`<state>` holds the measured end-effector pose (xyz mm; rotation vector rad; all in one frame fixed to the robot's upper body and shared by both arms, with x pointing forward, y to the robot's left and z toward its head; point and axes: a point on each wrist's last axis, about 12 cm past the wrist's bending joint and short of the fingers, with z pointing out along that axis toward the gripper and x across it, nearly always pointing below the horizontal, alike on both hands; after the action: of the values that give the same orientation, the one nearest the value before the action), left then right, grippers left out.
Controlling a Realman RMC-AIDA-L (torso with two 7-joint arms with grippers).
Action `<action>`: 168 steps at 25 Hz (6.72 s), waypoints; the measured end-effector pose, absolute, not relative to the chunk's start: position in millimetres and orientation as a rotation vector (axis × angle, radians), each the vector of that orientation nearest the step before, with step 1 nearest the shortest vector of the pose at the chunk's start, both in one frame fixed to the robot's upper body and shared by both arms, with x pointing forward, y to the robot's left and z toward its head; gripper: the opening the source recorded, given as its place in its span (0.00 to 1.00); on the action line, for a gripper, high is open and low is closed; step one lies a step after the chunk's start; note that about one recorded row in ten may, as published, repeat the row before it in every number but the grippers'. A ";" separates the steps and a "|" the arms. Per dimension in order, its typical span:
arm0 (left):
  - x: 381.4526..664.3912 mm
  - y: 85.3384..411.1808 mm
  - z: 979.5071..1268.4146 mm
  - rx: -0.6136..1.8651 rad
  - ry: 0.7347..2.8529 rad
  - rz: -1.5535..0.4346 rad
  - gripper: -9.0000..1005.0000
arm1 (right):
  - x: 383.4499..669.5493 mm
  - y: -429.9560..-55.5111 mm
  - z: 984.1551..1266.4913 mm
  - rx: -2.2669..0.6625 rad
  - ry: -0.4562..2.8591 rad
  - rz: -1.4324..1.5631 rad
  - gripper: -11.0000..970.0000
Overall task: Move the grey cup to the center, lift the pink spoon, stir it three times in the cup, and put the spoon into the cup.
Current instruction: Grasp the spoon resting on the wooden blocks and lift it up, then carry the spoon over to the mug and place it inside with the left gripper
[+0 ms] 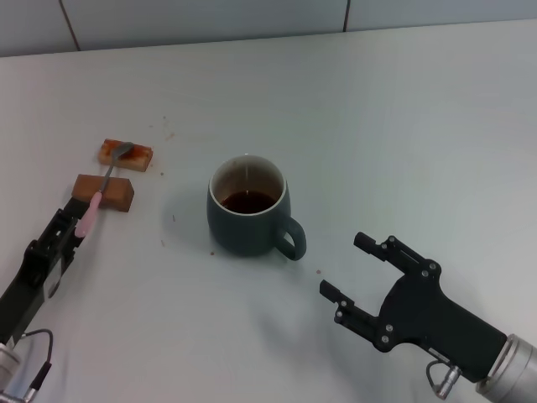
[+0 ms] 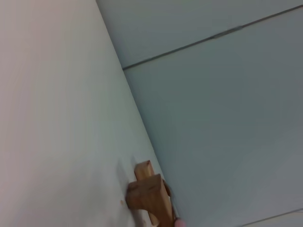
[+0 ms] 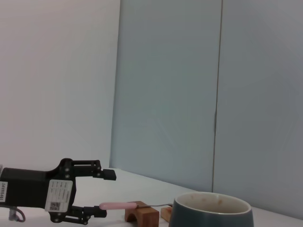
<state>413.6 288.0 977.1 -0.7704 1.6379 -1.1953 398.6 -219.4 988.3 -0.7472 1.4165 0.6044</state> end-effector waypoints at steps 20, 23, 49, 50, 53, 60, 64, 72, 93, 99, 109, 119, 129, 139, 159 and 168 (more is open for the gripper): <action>418.8 281.7 974.6 -0.798 1.659 -1.207 0.77 | 396.5 -219.5 987.5 -0.749 1.420 0.608 0.75; 419.7 280.2 974.8 -0.802 1.656 -1.212 0.77 | 396.5 -219.7 987.5 -0.751 1.420 0.607 0.75; 432.5 274.6 975.8 -0.846 1.646 -1.225 0.77 | 399.4 -220.8 986.9 -0.755 1.430 0.606 0.75; 432.9 274.6 975.9 -0.847 1.646 -1.227 0.77 | 399.6 -220.8 986.9 -0.755 1.430 0.606 0.75; 435.6 273.5 976.8 -0.845 1.645 -1.234 0.77 | 400.3 -220.9 987.0 -0.756 1.430 0.604 0.75; 436.7 272.5 976.5 -0.858 1.648 -1.243 0.77 | 403.3 -223.1 987.4 -0.750 1.438 0.612 0.75; 437.5 271.5 975.5 -0.874 1.651 -1.240 0.77 | 404.9 -222.8 987.9 -0.755 1.434 0.614 0.75; 440.6 270.3 975.9 -0.887 1.646 -1.243 0.77 | 408.2 -223.7 988.7 -0.757 1.435 0.620 0.75; 439.4 269.8 973.0 -0.937 1.647 -1.243 0.57 | 411.9 -223.4 989.1 -0.768 1.435 0.619 0.75; 440.1 270.4 973.4 -0.944 1.638 -1.240 0.46 | 412.8 -224.4 988.9 -0.763 1.443 0.624 0.76; 440.3 270.4 973.5 -0.948 1.636 -1.243 0.40 | 414.3 -224.0 989.4 -0.766 1.440 0.626 0.76; 439.7 270.9 972.0 -0.966 1.642 -1.242 0.41 | 414.9 -223.7 989.5 -0.769 1.440 0.627 0.75; 442.5 269.4 973.1 -0.955 1.644 -1.247 0.21 | 415.0 -223.6 989.5 -0.768 1.440 0.628 0.75; 443.7 270.9 978.0 -0.902 1.623 -1.256 0.14 | 416.7 -224.8 990.0 -0.762 1.446 0.637 0.75; 553.6 335.7 1160.4 0.758 1.717 -0.781 0.14 | 417.1 -227.4 993.5 -0.754 1.419 0.635 0.76; 552.7 300.9 1219.3 1.351 1.684 -0.479 0.14 | 417.3 -228.5 994.2 -0.747 1.414 0.631 0.76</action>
<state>552.7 300.9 1219.3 1.3514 1.6843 -0.4786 417.3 -228.5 994.2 -0.7468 1.4141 0.6313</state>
